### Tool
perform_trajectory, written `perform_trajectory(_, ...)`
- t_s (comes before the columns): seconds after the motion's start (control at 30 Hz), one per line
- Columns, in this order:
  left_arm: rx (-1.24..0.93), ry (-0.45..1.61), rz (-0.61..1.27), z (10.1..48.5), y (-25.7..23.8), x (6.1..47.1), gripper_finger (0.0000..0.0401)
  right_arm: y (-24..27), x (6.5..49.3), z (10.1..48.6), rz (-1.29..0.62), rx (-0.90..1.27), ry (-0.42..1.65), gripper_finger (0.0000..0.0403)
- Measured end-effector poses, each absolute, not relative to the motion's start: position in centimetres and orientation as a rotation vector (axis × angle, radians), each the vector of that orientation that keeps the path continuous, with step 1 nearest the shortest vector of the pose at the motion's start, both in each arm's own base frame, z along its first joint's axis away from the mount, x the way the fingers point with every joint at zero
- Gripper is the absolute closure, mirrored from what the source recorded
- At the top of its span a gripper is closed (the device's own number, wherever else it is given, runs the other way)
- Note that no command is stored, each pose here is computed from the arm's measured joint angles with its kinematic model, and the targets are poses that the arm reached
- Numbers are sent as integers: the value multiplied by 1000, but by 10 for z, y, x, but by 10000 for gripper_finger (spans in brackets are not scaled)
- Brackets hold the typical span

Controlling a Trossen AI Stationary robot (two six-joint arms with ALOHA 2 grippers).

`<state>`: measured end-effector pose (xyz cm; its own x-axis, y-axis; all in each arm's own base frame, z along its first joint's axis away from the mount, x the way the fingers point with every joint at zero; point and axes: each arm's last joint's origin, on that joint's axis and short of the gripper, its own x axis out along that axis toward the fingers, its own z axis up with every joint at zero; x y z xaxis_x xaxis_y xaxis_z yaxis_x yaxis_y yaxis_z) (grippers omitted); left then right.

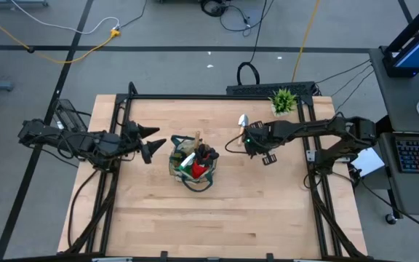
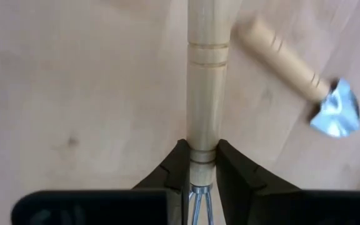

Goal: Pick & Place Garden tools in Gardening bag
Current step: Put the brown hand rake into the brown gardening bag

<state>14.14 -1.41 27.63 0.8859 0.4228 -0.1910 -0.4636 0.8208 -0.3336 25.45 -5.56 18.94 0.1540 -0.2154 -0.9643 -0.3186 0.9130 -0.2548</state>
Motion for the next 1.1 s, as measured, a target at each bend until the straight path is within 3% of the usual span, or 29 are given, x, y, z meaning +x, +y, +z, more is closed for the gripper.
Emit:
perform_trajectory(0.2,-388,102,471,277,-14,142,91,-56,267,228,131,-401,1377,362)
perform_trajectory(0.33,-392,97,470,278,-14,142,91,-57,273,255,112,-394,1357,401)
perform_trajectory(0.53,-388,92,466,278,-14,142,91,-59,280,289,55,-366,1286,400)
perform_trajectory(1.1,-384,114,408,278,-16,143,91,-66,282,293,-46,-135,1224,396)
